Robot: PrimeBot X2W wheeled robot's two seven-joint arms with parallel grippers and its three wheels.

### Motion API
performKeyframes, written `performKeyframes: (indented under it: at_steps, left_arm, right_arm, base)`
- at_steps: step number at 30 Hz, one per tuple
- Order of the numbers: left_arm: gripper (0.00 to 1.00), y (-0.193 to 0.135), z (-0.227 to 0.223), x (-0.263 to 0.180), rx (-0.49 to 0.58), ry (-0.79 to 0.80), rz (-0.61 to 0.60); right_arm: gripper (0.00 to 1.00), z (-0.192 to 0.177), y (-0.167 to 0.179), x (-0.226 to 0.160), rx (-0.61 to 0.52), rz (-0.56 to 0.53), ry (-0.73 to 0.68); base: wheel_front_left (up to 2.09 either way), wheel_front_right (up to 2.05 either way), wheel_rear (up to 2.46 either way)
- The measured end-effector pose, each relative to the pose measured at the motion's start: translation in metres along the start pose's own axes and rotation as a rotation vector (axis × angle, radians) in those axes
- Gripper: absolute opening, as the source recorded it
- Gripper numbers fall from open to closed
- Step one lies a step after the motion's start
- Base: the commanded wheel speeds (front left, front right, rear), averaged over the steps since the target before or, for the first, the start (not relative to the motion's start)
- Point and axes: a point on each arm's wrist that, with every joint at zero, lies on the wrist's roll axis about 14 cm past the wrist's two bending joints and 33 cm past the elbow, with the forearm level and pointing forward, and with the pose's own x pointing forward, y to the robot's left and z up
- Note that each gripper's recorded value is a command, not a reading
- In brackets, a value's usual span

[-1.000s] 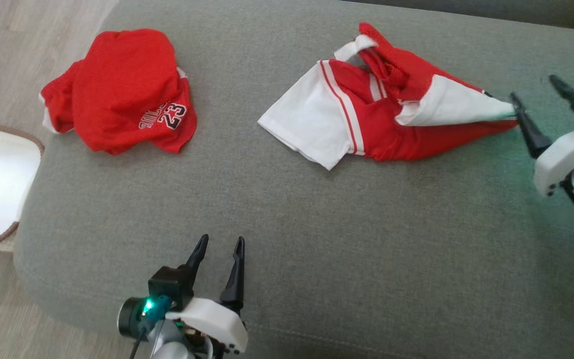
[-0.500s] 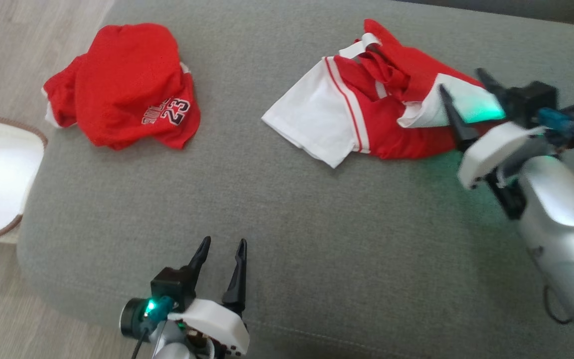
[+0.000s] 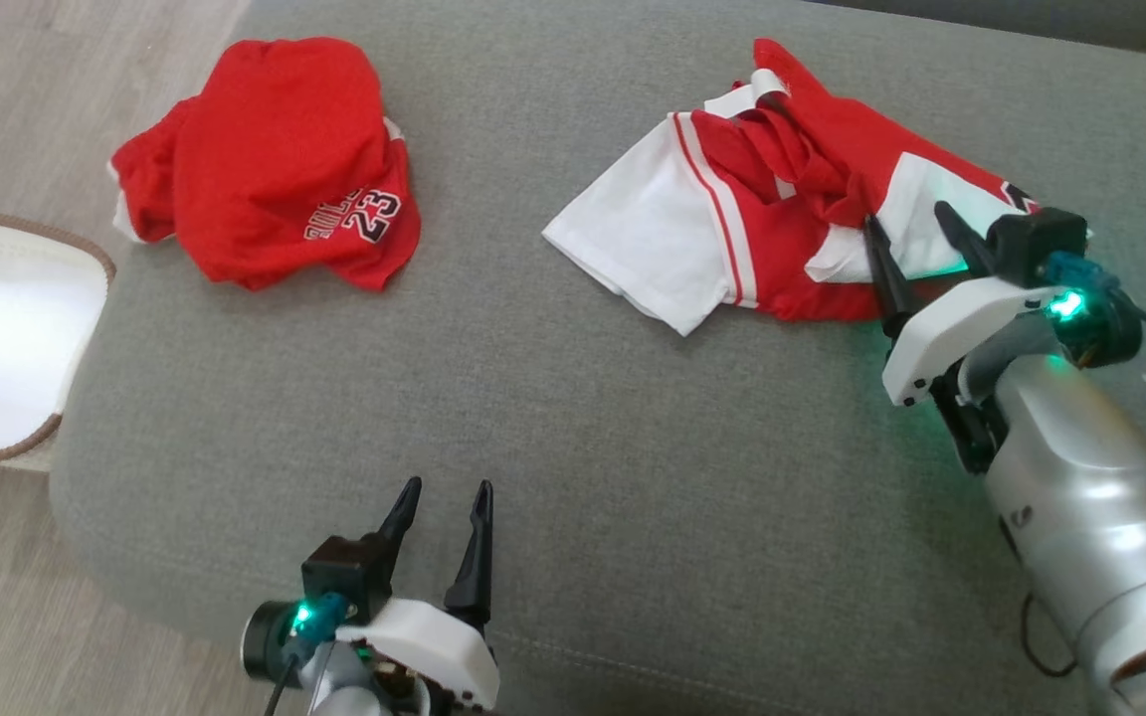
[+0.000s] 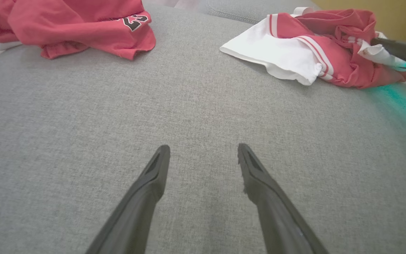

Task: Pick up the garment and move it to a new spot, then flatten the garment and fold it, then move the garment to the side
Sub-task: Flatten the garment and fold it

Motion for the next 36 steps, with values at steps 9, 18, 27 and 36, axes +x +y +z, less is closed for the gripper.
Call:
performKeyframes:
  at_steps: [9, 18, 27, 36]
  left_arm:
    - [1.00, -0.007, -0.002, 0.004, 0.003, 0.008, -0.024]
    - [1.00, -0.011, 0.004, 0.004, 0.003, -0.014, -0.038]
    - [1.00, -0.023, 0.015, 0.006, 0.015, -0.051, -0.089]
    - [1.00, -0.034, 0.012, 0.001, 0.014, -0.046, -0.131]
  right_arm:
    - [0.00, -0.027, -0.016, -0.013, 0.043, -0.068, 0.050]
    - [0.00, 0.031, -0.033, -0.023, 0.147, -0.136, -0.170]
    - [0.00, 0.149, -0.131, -0.096, -0.020, -0.347, -0.509]
    - [0.00, 0.300, -0.130, -0.139, -0.292, -0.359, -0.757]
  base:
    - [0.00, 0.00, 0.00]
    - [0.00, 0.00, 0.00]
    - [0.00, 0.00, 0.00]
    - [0.00, 0.00, 0.00]
